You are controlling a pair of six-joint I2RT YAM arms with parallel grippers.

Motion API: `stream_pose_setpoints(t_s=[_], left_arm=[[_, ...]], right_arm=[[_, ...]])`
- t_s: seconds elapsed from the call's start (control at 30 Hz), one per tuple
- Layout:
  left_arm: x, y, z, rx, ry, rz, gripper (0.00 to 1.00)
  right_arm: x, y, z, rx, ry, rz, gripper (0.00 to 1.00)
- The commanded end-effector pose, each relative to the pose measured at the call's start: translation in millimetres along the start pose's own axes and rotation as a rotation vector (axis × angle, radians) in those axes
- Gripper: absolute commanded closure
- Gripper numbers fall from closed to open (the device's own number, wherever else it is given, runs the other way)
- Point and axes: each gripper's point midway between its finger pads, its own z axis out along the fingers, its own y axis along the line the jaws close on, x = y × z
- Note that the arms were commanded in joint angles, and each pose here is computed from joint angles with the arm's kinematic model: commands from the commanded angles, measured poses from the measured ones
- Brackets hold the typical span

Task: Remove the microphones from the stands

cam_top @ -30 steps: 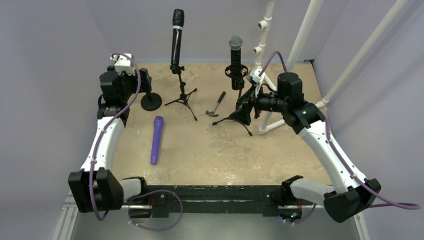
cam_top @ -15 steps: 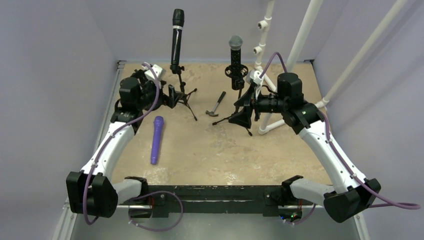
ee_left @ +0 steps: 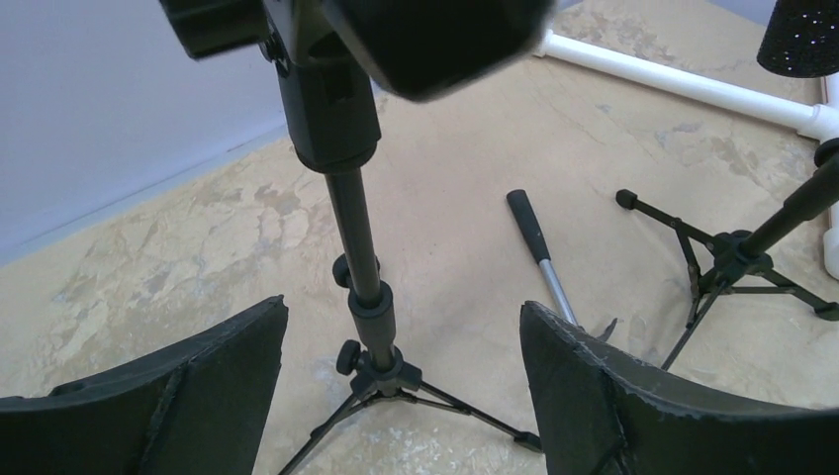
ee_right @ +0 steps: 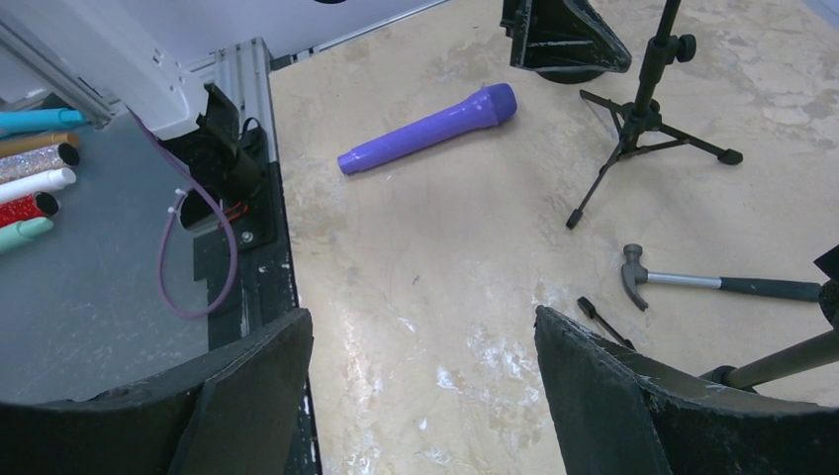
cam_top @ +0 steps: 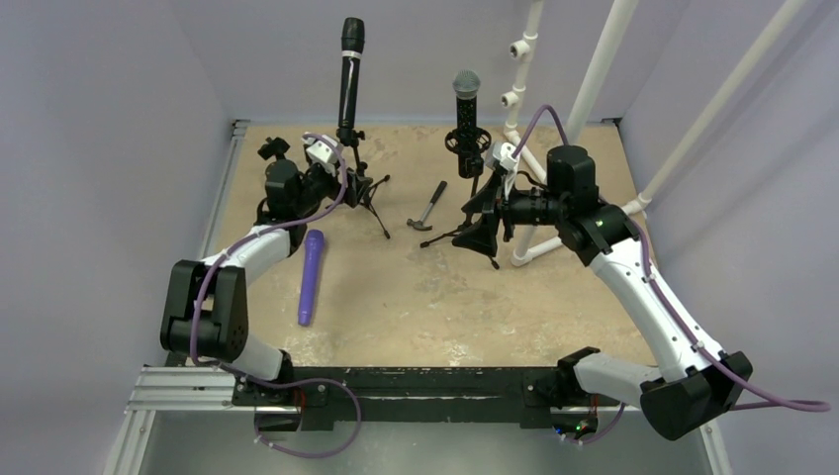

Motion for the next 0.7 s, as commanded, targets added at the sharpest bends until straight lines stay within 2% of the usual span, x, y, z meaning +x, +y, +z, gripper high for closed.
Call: stream_pose_setpoints(t_s=[0.0,0.13,0.4,0.67], left_arm=[[-56,5,14,0.018,-0.196,0.077,0.17],[-54,5,23,0.047,-0.227,0.078,0.23],[-51,8,36,0.065,-0.263,0.054,0.49],[-50,7,41,0.083,-0.274,0.047,0.56]], right_arm=[[2,-8,1,0.013,0.002,0.002,0.19],[5,-12,4,0.013,0.01,0.012,0.19],[11,-15,5,0.019,0.022,0.021,0.19],[12,-15,6,0.017,0.026,0.023,0.19]])
